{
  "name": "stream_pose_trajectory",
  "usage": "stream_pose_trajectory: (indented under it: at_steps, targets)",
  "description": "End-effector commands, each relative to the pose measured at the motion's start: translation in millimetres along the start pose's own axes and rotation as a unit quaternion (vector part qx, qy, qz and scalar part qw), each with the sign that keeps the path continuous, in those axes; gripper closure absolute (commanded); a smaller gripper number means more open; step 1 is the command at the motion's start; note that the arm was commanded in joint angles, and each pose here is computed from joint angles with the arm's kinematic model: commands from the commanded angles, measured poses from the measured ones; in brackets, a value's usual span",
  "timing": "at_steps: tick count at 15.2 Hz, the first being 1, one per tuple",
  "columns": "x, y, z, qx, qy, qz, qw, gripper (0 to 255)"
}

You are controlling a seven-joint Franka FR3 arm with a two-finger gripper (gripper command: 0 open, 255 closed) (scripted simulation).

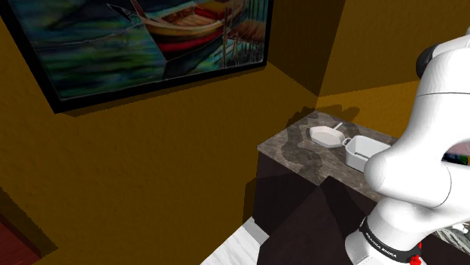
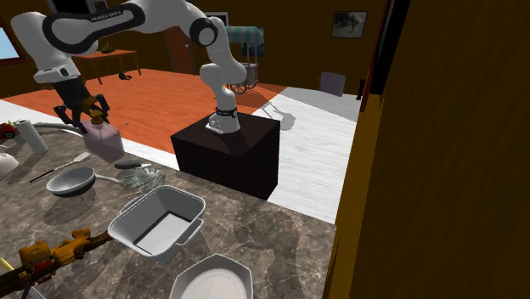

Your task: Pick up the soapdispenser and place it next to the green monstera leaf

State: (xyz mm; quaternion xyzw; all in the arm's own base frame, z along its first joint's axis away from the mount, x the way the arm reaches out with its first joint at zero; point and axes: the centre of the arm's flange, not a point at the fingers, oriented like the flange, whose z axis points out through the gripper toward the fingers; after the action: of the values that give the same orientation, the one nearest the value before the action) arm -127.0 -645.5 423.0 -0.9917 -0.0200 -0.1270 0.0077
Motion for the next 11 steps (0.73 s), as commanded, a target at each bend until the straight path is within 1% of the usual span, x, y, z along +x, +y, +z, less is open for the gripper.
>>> stream_pose_trajectory:
  at_steps: [1, 11]
  targets:
    - [-4, 0, 9, 0.000, 0.000, 0.000, 1.0000, 255]
    - [-17, 0, 60, 0.000, 0.000, 0.000, 1.0000, 255]
